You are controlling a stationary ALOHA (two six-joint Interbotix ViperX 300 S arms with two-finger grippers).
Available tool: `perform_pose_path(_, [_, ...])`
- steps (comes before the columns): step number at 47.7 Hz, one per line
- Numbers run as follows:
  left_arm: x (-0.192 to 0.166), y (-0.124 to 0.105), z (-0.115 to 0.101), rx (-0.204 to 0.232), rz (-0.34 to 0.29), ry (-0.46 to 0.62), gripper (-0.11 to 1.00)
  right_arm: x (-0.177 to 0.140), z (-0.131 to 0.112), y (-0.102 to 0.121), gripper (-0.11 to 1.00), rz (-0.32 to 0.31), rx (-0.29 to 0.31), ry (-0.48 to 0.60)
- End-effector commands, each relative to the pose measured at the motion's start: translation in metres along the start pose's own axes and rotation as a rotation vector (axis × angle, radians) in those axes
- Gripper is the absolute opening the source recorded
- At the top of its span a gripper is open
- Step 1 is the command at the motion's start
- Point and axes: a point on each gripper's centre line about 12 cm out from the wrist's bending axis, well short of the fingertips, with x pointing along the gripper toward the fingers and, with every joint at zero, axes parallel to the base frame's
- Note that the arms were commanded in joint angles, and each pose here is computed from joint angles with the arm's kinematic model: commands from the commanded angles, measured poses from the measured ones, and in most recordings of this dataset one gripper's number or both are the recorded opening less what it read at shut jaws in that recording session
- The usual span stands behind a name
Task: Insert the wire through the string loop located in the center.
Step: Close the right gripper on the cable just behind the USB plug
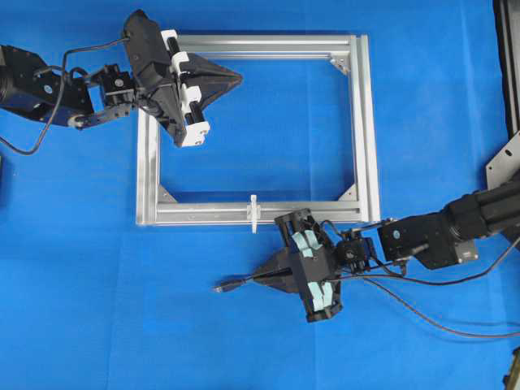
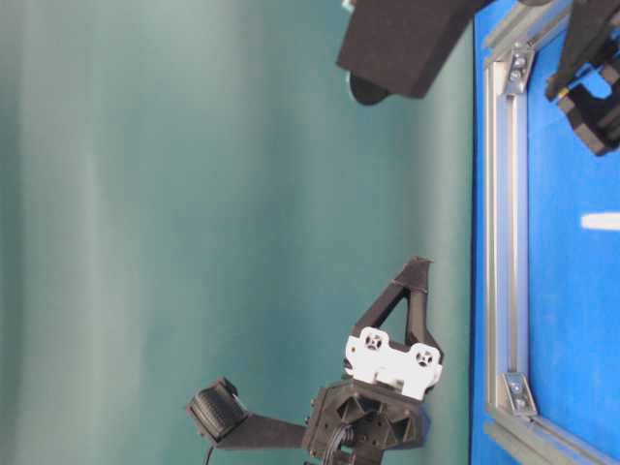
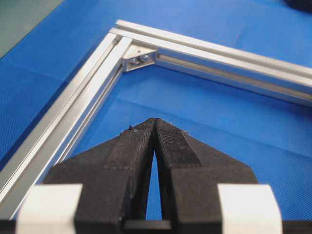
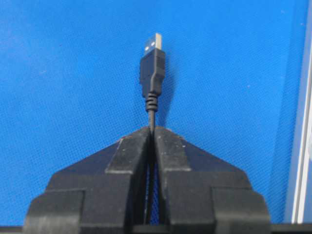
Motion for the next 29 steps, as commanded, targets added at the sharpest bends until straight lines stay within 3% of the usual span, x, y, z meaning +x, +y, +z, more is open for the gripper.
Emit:
perform_pose_path(1, [-0.002, -0.002, 0.013, -0.001, -0.005, -0.040, 0.00, -0.008, 0.026, 0.003, -0.02, 0.009, 0.002, -0.049])
perform_pose_path(16, [-0.002, -0.001, 0.013, 0.000, -0.004, -0.038, 0.00, -0.040, 0.072, 0.008, -0.02, 0.025, 0.004, -0.034])
perform_pose_path(29, [-0.002, -0.002, 0.012, 0.001, -0.006, -0.037, 0.00, -0.051, 0.086, 0.013, -0.02, 0.038, 0.004, -0.039])
